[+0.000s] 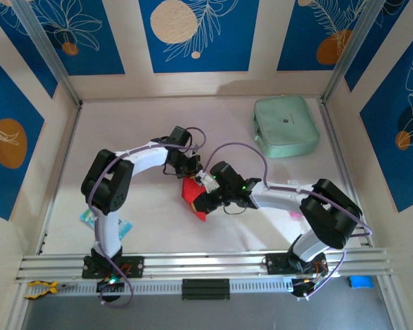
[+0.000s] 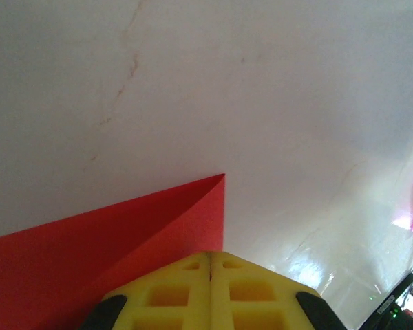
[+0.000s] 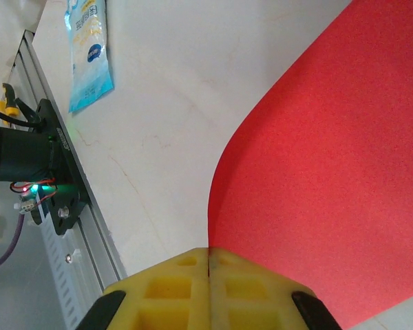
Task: Fold a paper plane with a square sheet of paper (pick it up from the middle)
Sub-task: Third fold the triangle at the center of the table.
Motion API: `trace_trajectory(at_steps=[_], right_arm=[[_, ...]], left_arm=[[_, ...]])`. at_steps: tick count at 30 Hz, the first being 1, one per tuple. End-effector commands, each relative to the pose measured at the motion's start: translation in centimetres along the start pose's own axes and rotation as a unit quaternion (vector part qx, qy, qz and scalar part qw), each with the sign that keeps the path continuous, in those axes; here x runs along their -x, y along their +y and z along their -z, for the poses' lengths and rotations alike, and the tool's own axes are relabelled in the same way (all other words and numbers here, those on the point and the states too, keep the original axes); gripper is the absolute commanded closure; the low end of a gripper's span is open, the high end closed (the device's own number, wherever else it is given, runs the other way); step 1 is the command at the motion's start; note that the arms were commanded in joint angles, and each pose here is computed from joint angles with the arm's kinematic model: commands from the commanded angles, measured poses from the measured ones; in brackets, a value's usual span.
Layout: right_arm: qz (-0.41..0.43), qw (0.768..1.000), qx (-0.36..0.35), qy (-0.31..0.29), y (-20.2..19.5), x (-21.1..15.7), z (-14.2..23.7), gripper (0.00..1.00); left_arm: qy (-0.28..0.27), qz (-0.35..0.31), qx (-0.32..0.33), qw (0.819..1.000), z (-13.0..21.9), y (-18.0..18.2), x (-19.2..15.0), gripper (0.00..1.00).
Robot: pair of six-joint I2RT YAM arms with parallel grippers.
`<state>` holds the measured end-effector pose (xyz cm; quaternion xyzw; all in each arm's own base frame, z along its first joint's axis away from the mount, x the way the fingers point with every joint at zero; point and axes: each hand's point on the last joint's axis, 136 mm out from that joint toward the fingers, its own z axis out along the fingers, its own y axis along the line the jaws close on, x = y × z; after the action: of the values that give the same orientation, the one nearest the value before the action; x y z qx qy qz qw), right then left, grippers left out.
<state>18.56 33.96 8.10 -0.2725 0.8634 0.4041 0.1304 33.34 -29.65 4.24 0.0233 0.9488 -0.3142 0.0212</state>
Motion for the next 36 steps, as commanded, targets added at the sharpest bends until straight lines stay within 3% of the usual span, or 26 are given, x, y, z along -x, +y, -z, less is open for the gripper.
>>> trace_trajectory(at_steps=[1, 12, 25, 36], right_arm=[[-0.013, 1.000, 0.012, 0.008, -0.2, -0.6, -0.3, 1.00], [-0.030, 0.999, -0.029, 0.031, -3.3, -0.4, -1.1, 1.00], [-0.039, 0.994, -0.097, 0.023, -6.6, 0.9, -0.6, 1.00], [-0.045, 0.993, -0.101, 0.029, -7.1, 1.1, -1.0, 1.00]], left_arm=[[0.035, -0.010, -0.002, 0.999, -1.1, 0.3, -1.2, 0.94], [0.068, -0.003, 0.038, 0.997, -3.5, 3.9, -3.2, 0.96], [0.056, -0.002, 0.041, 0.998, -3.2, 3.9, -2.9, 0.96], [0.050, 0.002, 0.037, 0.998, -3.1, 3.8, -2.9, 0.96]])
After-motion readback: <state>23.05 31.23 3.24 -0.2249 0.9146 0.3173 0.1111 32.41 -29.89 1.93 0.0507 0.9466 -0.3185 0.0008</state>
